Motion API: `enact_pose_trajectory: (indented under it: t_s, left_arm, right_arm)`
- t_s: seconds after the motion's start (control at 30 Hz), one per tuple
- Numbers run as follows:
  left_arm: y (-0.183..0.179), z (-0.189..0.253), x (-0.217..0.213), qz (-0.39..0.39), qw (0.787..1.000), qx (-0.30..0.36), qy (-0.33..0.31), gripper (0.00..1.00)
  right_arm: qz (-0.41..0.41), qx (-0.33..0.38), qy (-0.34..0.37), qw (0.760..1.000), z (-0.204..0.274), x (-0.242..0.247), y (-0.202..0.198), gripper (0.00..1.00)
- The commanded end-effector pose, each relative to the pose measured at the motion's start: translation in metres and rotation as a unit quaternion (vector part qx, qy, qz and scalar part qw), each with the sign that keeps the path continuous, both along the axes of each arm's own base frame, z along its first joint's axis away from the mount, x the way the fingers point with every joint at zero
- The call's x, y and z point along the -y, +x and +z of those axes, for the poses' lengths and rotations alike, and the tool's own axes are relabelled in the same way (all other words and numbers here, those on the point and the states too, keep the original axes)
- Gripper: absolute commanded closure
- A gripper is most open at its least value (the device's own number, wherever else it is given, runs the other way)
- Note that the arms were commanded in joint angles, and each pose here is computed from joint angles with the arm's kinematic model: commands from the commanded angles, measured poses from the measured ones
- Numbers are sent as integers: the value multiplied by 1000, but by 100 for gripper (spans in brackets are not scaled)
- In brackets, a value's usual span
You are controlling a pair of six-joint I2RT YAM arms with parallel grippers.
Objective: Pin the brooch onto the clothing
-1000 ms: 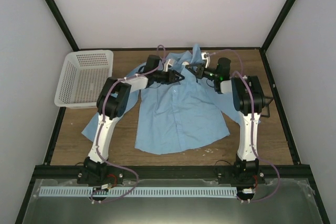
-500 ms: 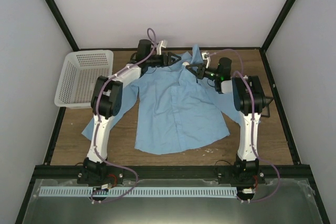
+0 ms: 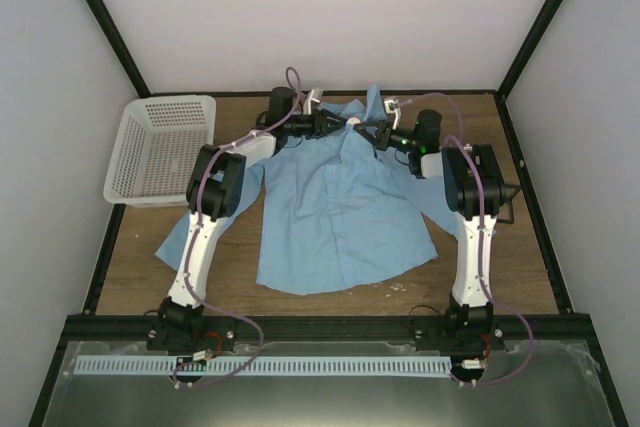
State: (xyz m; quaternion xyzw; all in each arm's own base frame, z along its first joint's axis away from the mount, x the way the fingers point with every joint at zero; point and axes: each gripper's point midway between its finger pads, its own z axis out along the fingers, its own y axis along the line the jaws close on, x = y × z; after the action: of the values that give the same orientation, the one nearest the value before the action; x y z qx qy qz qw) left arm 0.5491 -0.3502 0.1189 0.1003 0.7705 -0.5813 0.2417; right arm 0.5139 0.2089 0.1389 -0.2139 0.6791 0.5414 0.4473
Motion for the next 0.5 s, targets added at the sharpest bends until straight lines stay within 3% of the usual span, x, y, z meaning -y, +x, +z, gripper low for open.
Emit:
enact_pose_trajectory:
  t_s: [0.0, 0.1, 0.47]
  left_arm:
    - [-7, 16, 13, -25, 999, 23, -27, 59]
    - [-10, 16, 15, -30, 999, 22, -33, 60]
    - [-15, 41, -6, 6, 998, 58, -19, 46]
  right_arm:
    - [10, 30, 6, 999, 11, 1, 4, 99]
    - [8, 28, 6, 1000, 10, 1, 4, 99]
    - [-7, 17, 6, 1000, 4, 3, 6, 99]
